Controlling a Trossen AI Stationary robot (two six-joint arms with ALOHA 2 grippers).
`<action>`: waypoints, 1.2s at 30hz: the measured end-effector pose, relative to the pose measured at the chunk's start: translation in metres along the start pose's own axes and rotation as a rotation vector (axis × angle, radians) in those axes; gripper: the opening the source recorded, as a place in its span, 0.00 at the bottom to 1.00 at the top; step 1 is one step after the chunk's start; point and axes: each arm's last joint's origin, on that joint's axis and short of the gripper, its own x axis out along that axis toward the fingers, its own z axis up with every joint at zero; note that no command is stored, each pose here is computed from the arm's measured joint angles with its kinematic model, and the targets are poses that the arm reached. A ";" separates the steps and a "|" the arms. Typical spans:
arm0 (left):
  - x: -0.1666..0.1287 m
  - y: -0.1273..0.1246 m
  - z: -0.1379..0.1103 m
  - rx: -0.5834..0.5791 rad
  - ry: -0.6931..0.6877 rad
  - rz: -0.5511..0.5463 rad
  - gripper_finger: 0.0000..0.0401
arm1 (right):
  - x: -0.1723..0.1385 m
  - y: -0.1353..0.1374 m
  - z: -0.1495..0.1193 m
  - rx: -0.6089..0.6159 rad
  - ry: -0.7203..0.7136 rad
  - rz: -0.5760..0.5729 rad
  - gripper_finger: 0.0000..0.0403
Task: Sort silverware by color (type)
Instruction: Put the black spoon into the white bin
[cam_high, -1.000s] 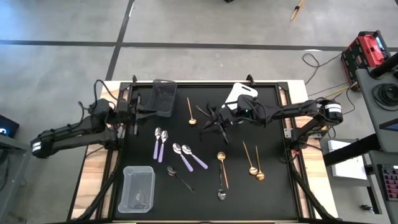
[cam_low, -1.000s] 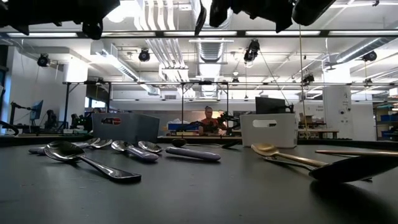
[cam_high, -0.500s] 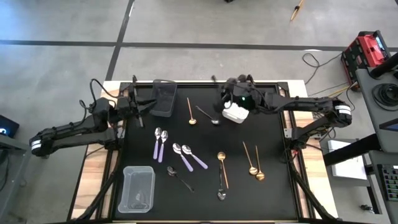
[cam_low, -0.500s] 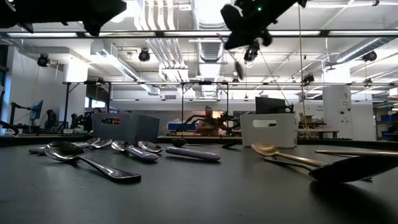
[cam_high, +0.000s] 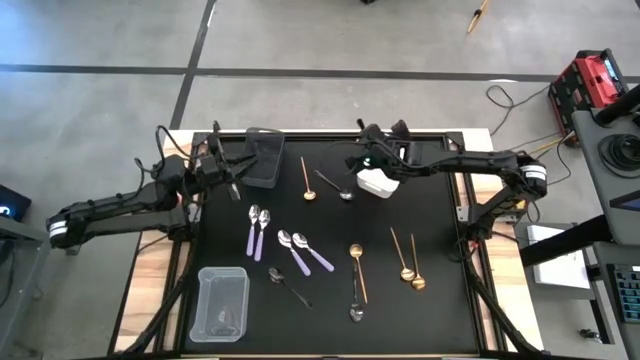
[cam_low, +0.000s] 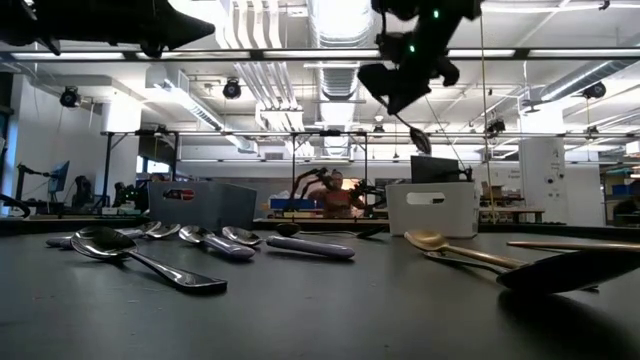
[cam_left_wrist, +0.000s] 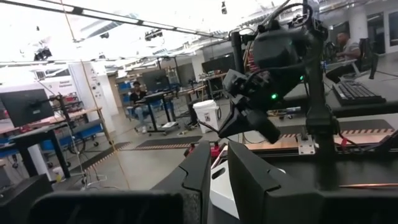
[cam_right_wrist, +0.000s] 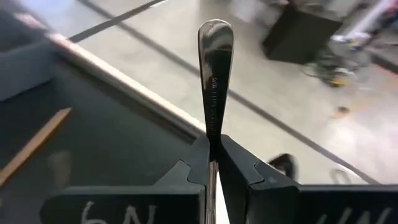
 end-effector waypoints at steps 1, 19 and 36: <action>0.000 0.000 0.000 -0.004 -0.001 0.000 0.10 | 0.002 -0.001 -0.005 0.009 -0.015 -0.036 0.03; -0.003 0.001 0.004 -0.011 -0.031 0.008 0.10 | 0.047 -0.003 -0.089 0.386 -0.321 -0.339 0.03; -0.003 0.001 0.004 -0.006 -0.031 0.008 0.10 | 0.082 0.012 -0.120 0.546 -0.367 -0.490 0.03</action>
